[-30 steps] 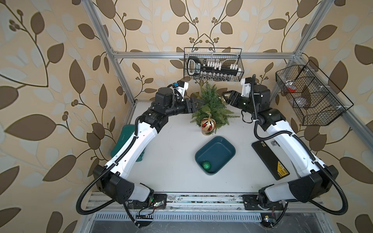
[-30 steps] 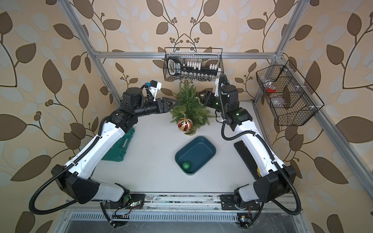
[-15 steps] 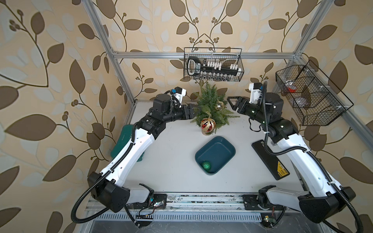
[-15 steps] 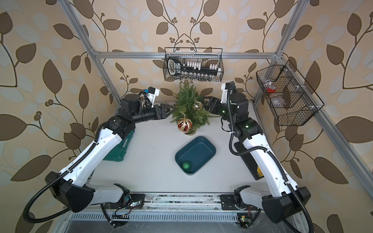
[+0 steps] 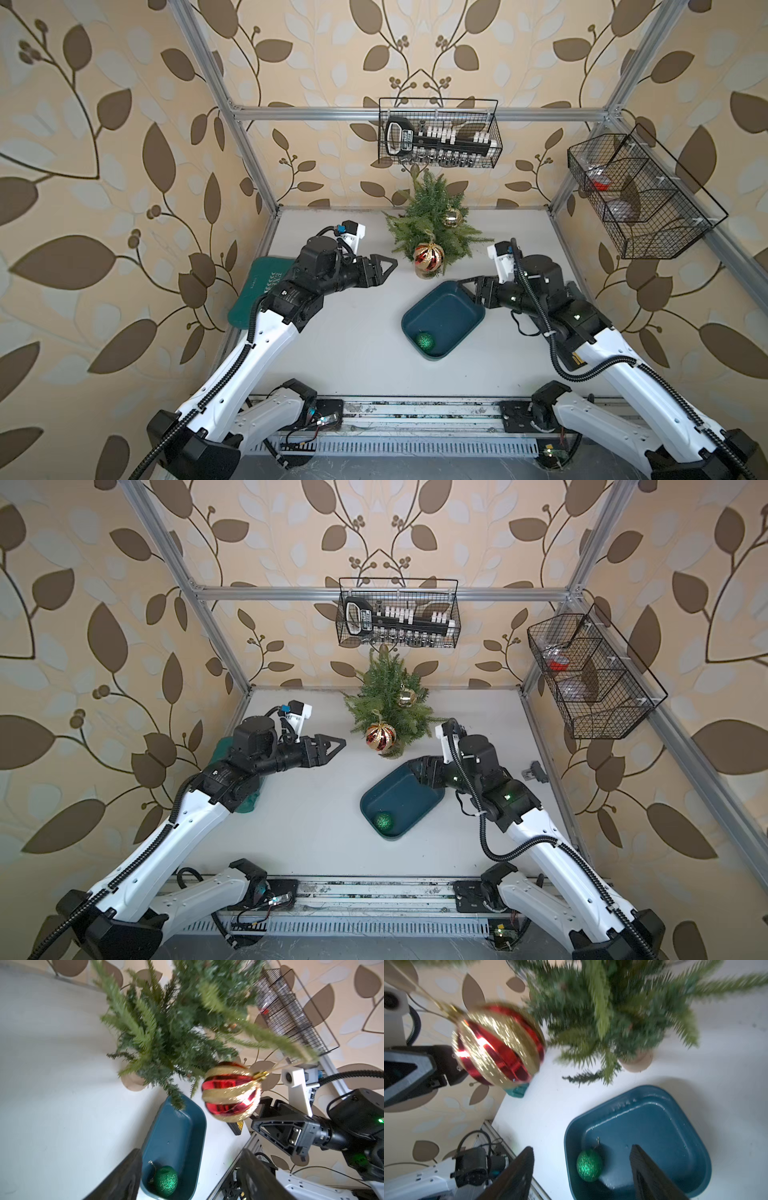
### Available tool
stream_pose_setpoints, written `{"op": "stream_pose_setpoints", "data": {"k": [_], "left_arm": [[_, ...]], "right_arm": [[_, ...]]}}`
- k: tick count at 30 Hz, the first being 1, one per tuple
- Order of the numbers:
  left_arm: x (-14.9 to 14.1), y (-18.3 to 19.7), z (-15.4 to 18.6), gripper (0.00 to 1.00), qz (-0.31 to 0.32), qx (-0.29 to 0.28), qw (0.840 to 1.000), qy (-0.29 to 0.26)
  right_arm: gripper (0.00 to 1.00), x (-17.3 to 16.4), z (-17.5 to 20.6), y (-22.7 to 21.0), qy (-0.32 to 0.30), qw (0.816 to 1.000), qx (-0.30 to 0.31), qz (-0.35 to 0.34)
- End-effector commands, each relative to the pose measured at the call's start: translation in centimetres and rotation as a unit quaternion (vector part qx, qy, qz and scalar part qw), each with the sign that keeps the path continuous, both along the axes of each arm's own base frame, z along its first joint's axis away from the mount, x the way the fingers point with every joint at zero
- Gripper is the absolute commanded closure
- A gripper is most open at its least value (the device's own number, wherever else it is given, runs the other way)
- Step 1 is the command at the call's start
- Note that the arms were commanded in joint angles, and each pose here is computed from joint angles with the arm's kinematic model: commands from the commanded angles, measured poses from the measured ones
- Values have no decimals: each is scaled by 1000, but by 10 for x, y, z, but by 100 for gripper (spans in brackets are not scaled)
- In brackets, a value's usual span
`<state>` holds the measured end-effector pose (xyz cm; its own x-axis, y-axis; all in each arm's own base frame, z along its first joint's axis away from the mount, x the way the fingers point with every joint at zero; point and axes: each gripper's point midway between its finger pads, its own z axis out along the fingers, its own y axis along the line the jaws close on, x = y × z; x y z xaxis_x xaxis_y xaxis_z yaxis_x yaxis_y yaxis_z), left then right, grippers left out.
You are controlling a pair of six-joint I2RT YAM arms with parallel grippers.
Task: Decorate the small christmas tree with ornaments
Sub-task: Hang an ornament on the christmas tree.
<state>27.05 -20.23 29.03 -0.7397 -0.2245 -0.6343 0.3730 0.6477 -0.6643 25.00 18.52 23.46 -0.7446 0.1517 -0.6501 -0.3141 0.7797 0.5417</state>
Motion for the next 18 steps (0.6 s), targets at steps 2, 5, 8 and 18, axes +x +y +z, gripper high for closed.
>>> {"op": "stream_pose_setpoints", "data": {"k": [2, 5, 8, 18], "left_arm": [[-7, 12, -41, 26, 25, 12, 998, 51], [-11, 13, -64, 26, 30, 12, 996, 77], [-14, 16, -81, 26, 37, 20, 995, 95], [-18, 14, -112, 26, 35, 17, 991, 131]], "right_arm": [[30, -22, -52, 14, 61, 998, -17, 20], [30, -36, -79, 32, 87, 995, -39, 42], [28, -48, -98, 47, 109, 990, -63, 63], [30, -53, -146, 69, 150, 978, -127, 73]]}}
